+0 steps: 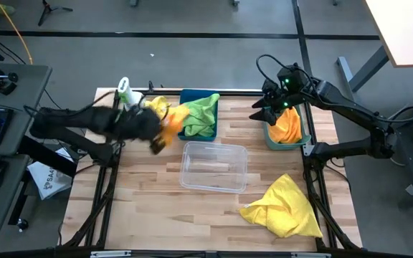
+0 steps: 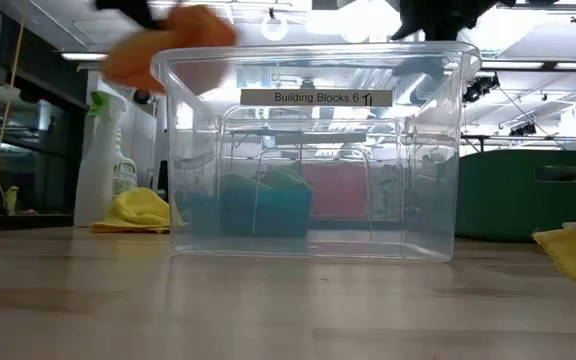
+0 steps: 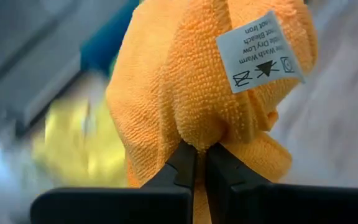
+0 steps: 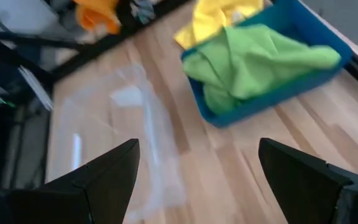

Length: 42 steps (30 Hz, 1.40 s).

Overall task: Sort microfiber towel by color & place in baskets
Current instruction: Put the orange microfiber cloth into the green bin

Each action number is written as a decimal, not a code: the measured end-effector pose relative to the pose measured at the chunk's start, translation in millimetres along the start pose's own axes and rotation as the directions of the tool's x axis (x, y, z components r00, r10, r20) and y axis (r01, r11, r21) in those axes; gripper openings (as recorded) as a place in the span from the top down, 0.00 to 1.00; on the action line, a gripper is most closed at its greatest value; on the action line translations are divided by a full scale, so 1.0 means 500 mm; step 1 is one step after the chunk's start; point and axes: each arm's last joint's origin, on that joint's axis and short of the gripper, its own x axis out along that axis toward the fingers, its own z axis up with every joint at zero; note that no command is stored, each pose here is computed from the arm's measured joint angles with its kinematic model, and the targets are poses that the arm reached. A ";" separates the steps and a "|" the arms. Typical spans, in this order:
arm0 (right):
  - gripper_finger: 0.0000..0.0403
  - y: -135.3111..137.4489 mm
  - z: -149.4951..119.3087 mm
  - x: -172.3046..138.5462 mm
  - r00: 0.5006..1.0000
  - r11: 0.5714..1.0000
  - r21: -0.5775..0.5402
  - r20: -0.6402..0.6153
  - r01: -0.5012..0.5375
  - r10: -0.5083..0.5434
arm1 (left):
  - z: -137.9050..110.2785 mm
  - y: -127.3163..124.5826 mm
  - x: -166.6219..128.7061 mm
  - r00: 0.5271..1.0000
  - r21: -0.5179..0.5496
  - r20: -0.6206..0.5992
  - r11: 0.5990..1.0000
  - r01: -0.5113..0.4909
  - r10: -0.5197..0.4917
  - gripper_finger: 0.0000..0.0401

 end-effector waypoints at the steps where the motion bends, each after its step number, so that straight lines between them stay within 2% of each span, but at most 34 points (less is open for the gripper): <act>1: 0.19 0.004 0.004 0.001 1.000 1.000 -0.005 0.016 -0.013 0.013 | 0.026 -0.002 0.016 0.999 0.023 0.046 1.000 0.002 -0.003 1.00; 6: 0.19 0.032 0.030 0.009 0.987 0.995 -0.043 0.130 -0.090 0.095 | 0.140 -0.019 0.127 0.968 0.168 0.251 0.985 -0.038 -0.005 1.00; 9: 0.19 0.044 0.048 0.009 0.969 0.993 -0.042 0.218 -0.106 0.112 | 0.198 -0.022 0.185 0.936 0.204 0.350 0.978 -0.042 -0.033 1.00; 12: 0.19 0.039 0.059 0.006 0.955 0.999 0.039 0.296 -0.018 0.006 | 0.236 -0.022 0.226 0.914 0.245 0.402 0.968 -0.048 -0.057 1.00; 15: 0.19 0.031 0.065 0.003 0.926 0.985 0.147 0.353 0.089 -0.136 | 0.261 -0.024 0.253 0.895 0.271 0.441 0.960 -0.070 -0.059 1.00; 17: 0.19 0.028 0.072 0.003 0.904 0.974 0.202 0.390 0.101 -0.175 | 0.270 -0.027 0.266 0.883 0.281 0.465 0.956 -0.085 -0.058 1.00; 21: 0.19 0.028 0.085 0.005 0.878 0.949 0.313 0.446 0.030 -0.175 | 0.276 -0.035 0.279 0.869 0.334 0.493 0.932 -0.141 -0.046 1.00; 26: 0.19 0.015 0.081 0.014 0.890 0.888 0.459 0.409 -0.010 -0.202 | 0.279 -0.050 0.268 0.840 0.369 0.540 0.884 -0.289 0.049 1.00; 30: 0.19 0.004 0.081 0.036 0.900 0.847 0.531 0.373 -0.009 -0.224 | 0.291 -0.061 0.254 0.792 0.378 0.609 0.866 -0.327 0.034 1.00; 32: 0.19 -0.001 0.084 0.050 0.907 0.841 0.541 0.366 -0.023 -0.210 | 0.294 -0.066 0.248 0.776 0.391 0.631 0.855 -0.340 0.020 1.00; 35: 0.19 -0.002 0.093 0.059 0.904 0.849 0.524 0.391 -0.065 -0.173 | 0.292 -0.068 0.248 0.780 0.403 0.625 0.850 -0.340 0.016 1.00; 42: 0.19 0.006 0.107 0.057 0.879 0.871 0.475 0.459 -0.124 -0.125 | 0.294 -0.069 0.247 0.776 0.363 0.630 0.886 -0.288 -0.006 1.00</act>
